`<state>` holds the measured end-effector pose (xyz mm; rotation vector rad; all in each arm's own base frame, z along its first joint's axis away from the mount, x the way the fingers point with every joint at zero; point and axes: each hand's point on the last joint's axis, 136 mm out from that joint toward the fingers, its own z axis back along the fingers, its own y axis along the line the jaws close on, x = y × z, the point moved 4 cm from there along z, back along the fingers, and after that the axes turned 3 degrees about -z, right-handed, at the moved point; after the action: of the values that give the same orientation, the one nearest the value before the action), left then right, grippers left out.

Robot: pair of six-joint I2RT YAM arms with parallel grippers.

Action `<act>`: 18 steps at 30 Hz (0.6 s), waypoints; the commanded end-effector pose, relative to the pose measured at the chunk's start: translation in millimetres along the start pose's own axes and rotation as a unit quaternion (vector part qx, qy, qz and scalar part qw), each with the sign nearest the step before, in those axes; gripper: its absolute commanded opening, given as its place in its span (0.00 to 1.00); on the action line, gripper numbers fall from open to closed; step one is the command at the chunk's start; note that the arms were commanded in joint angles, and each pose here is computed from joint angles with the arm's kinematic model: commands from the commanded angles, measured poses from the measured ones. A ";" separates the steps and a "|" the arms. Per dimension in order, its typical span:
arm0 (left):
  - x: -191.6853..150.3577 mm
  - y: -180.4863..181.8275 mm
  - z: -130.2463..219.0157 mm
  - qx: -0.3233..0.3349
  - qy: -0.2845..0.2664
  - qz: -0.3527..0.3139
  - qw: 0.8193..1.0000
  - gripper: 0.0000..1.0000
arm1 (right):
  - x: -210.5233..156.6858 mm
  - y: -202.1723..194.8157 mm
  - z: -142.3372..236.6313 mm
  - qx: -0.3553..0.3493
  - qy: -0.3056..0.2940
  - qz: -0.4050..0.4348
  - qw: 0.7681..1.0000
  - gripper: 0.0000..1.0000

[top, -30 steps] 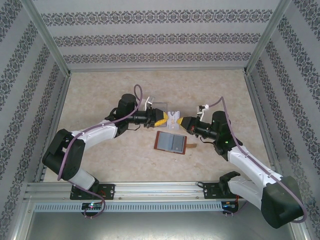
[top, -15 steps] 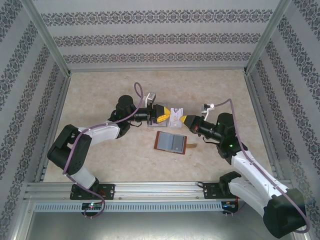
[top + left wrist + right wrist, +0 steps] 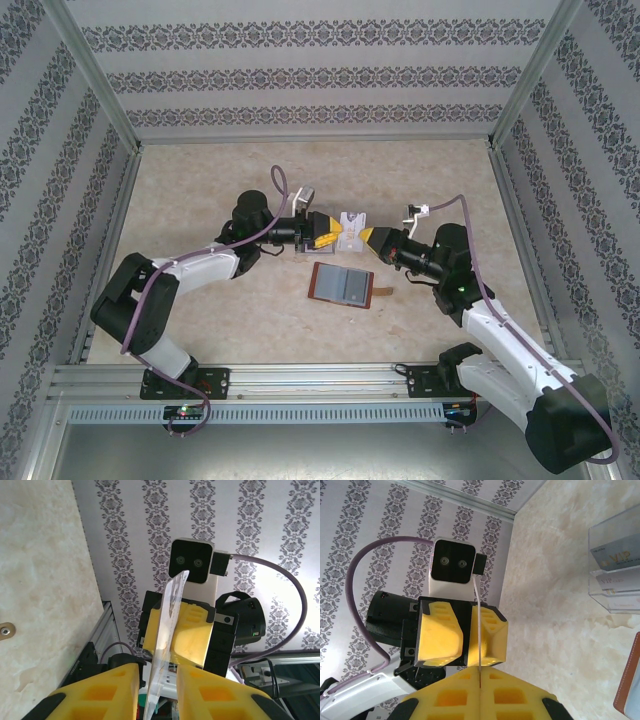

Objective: Take the credit cards out of the card holder

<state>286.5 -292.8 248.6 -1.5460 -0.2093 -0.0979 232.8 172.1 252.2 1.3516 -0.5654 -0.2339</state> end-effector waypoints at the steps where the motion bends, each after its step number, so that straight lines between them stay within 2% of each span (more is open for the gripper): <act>1: 2.7 -24.9 -6.2 -0.051 0.008 -0.035 0.998 0.23 | -0.7 24.9 -2.4 0.037 0.013 0.027 0.999 0.05; 5: 2.6 -30.2 -7.8 -0.064 0.011 -0.039 0.997 0.18 | -3.3 25.2 -5.7 0.038 0.023 0.027 0.999 0.05; 9: 2.4 -28.6 -8.2 -0.060 0.012 -0.040 0.997 0.06 | -3.2 22.0 -4.8 0.028 0.018 0.027 0.999 0.08; 11: 2.5 -24.9 -8.1 -0.050 0.012 -0.041 0.998 0.02 | -1.7 16.9 -2.4 0.011 0.007 0.027 1.000 0.17; 14: 2.2 -12.9 -7.4 -0.013 0.016 -0.045 0.999 0.00 | 2.4 4.2 4.5 -0.030 -0.017 0.031 0.999 0.37; 17: 1.6 3.1 -4.3 0.062 0.030 -0.066 0.995 0.00 | 8.8 -9.2 12.6 -0.068 -0.037 0.031 0.997 0.46; 18: 1.5 9.9 -2.2 0.107 0.039 -0.084 0.990 0.00 | 11.5 -14.3 15.2 -0.082 -0.043 0.028 0.995 0.47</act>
<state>295.6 -299.3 240.8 -1.4659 -0.2201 -0.1347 231.9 163.0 247.1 1.2601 -0.5981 -0.2545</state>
